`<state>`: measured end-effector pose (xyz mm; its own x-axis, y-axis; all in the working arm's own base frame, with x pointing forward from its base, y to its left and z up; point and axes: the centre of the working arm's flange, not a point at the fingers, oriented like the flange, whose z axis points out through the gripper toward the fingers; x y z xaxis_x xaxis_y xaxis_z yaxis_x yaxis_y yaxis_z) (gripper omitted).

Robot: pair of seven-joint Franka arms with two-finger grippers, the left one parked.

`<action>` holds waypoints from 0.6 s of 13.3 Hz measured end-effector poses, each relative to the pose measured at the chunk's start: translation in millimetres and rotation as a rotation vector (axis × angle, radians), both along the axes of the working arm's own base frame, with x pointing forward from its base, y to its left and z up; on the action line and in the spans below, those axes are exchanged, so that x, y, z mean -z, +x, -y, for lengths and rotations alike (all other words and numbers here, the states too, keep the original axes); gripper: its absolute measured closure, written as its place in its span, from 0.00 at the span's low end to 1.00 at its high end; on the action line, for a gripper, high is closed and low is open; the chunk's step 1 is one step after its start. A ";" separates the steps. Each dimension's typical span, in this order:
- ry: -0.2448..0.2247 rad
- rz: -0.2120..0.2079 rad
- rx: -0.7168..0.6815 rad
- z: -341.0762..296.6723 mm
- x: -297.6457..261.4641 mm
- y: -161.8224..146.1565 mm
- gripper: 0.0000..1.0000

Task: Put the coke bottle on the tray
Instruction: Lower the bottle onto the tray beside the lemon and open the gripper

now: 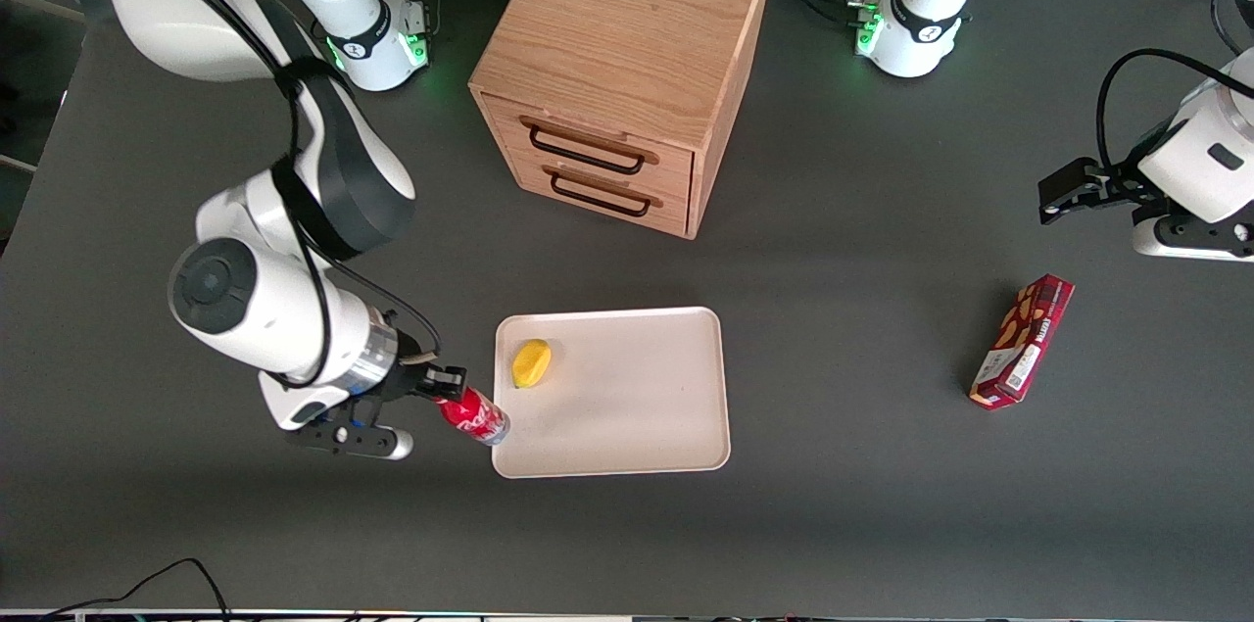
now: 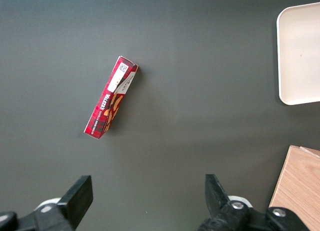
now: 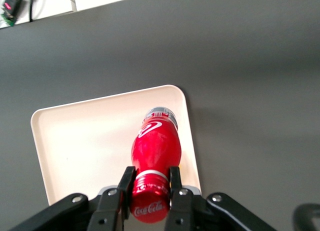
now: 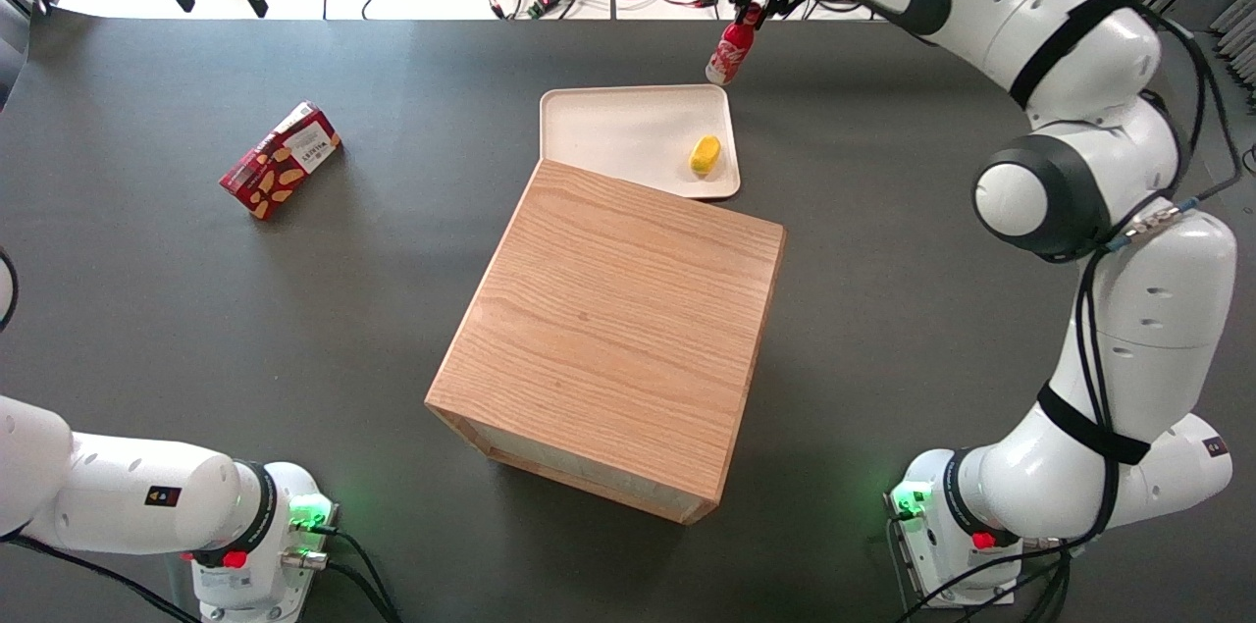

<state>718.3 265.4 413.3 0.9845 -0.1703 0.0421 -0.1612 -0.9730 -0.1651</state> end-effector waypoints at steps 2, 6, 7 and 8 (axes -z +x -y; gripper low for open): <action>0.005 -0.022 0.005 -6.7 41.9 5.9 0.68; 0.006 -0.061 0.039 -11.2 85.9 9.2 0.68; 0.008 -0.061 0.044 -12.9 90.9 9.6 0.68; 0.009 -0.061 0.049 -14.7 92.4 9.6 0.68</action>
